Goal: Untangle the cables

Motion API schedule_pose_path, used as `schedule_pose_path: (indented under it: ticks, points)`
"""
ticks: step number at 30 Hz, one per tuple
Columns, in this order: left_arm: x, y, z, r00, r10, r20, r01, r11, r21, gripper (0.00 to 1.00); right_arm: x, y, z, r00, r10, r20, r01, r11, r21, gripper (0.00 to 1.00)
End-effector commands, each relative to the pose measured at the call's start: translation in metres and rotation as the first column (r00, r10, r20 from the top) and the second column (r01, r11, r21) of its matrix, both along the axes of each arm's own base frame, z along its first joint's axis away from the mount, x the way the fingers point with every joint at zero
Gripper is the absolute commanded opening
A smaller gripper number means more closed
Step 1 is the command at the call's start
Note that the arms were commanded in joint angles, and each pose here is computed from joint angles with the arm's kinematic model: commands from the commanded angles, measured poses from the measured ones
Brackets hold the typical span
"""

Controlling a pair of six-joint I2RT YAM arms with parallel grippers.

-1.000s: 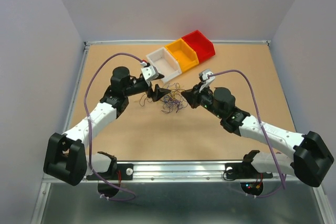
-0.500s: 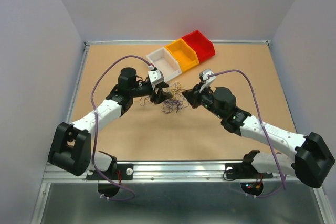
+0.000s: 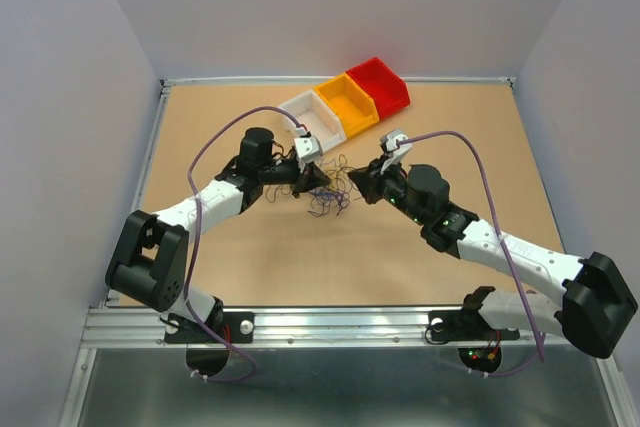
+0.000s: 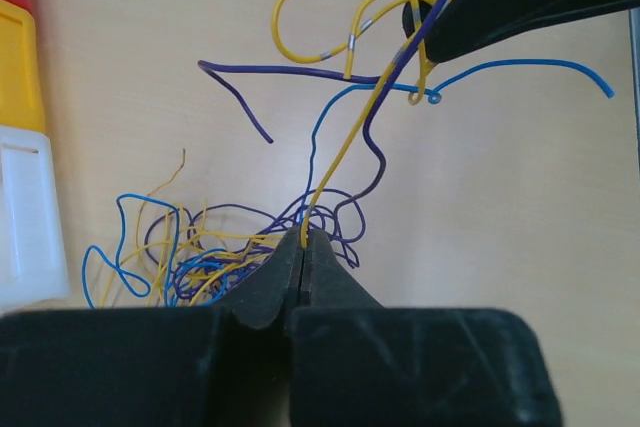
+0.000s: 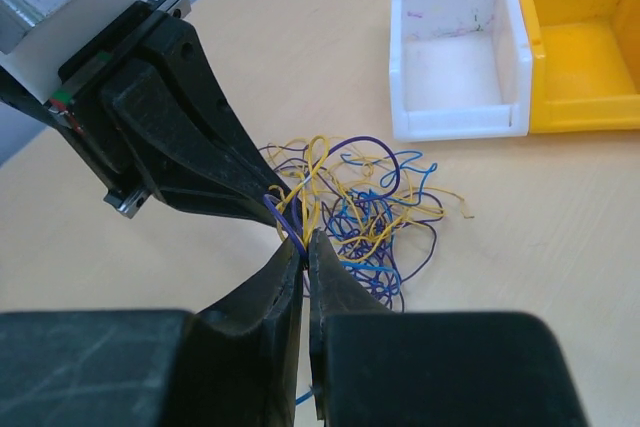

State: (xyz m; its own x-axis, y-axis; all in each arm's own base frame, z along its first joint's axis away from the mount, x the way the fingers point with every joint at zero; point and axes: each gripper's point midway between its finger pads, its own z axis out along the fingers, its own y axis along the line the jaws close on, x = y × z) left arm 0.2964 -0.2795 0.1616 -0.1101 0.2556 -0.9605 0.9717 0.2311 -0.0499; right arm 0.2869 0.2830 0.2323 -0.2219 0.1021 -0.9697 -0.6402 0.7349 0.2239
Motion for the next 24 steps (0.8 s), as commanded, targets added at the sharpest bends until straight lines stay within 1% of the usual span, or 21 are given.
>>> schedule_pose_path:
  ticks: [1, 2, 3, 4, 6, 8, 10, 14, 17, 20, 21, 24]
  points:
    - [0.015, -0.004, 0.029, 0.997, 0.029, 0.074, -0.027, 0.999, -0.027, 0.00, 0.009, -0.001, 0.035, 0.996, -0.037, 0.078, 0.034, 0.998, 0.046, 0.10]
    - [0.017, -0.003, 0.030, 0.996, 0.043, 0.077, -0.041, 0.999, -0.026, 0.00, 0.009, -0.004, 0.031, 0.996, -0.047, 0.073, 0.045, 0.998, 0.040, 0.17]
    - [0.018, -0.002, 0.035, 0.995, 0.059, 0.083, -0.056, 0.998, -0.032, 0.00, 0.010, -0.007, 0.027, 0.995, -0.064, 0.071, 0.061, 0.997, 0.036, 0.26]
    - [0.020, -0.001, 0.037, 0.994, 0.072, 0.087, -0.070, 0.997, -0.031, 0.00, 0.008, -0.011, 0.015, 0.996, -0.069, 0.056, 0.068, 0.997, 0.021, 0.46]
    - [0.018, 0.001, 0.046, 0.991, 0.084, 0.103, -0.080, 0.996, -0.040, 0.00, 0.008, -0.018, 0.007, 0.994, -0.100, 0.049, 0.099, 0.995, 0.021, 0.62]
    - [0.016, 0.002, 0.052, 0.990, 0.089, 0.106, -0.084, 0.995, -0.050, 0.00, 0.006, -0.024, -0.007, 0.992, -0.120, 0.029, 0.120, 0.993, 0.011, 0.68]
    - [0.015, 0.003, 0.060, 0.989, 0.097, 0.109, -0.090, 0.994, -0.065, 0.00, 0.003, -0.025, -0.011, 0.993, -0.119, 0.017, 0.118, 0.993, 0.023, 0.72]
    - [0.013, 0.004, 0.066, 0.989, 0.101, 0.108, -0.093, 0.993, -0.076, 0.00, -0.002, -0.019, -0.025, 0.997, -0.082, -0.015, 0.083, 0.996, 0.021, 0.71]
    - [0.012, 0.004, 0.067, 0.989, 0.104, 0.106, -0.096, 0.992, -0.076, 0.00, 0.001, -0.012, -0.036, 0.997, -0.063, -0.038, 0.064, 0.998, 0.005, 0.68]
    - [0.012, 0.005, 0.068, 0.988, 0.114, 0.104, -0.107, 0.991, -0.078, 0.00, 0.003, -0.003, -0.039, 0.998, -0.045, -0.054, 0.047, 0.999, 0.020, 0.62]
    - [0.014, 0.006, 0.068, 0.987, 0.127, 0.101, -0.119, 0.990, -0.077, 0.00, 0.001, 0.001, -0.040, 0.998, -0.018, -0.059, 0.020, 0.999, 0.025, 0.60]
    - [0.022, 0.009, 0.067, 0.979, 0.175, 0.102, -0.168, 0.983, -0.072, 0.00, -0.002, 0.008, -0.039, 0.998, 0.013, -0.064, -0.010, 0.999, 0.048, 0.60]
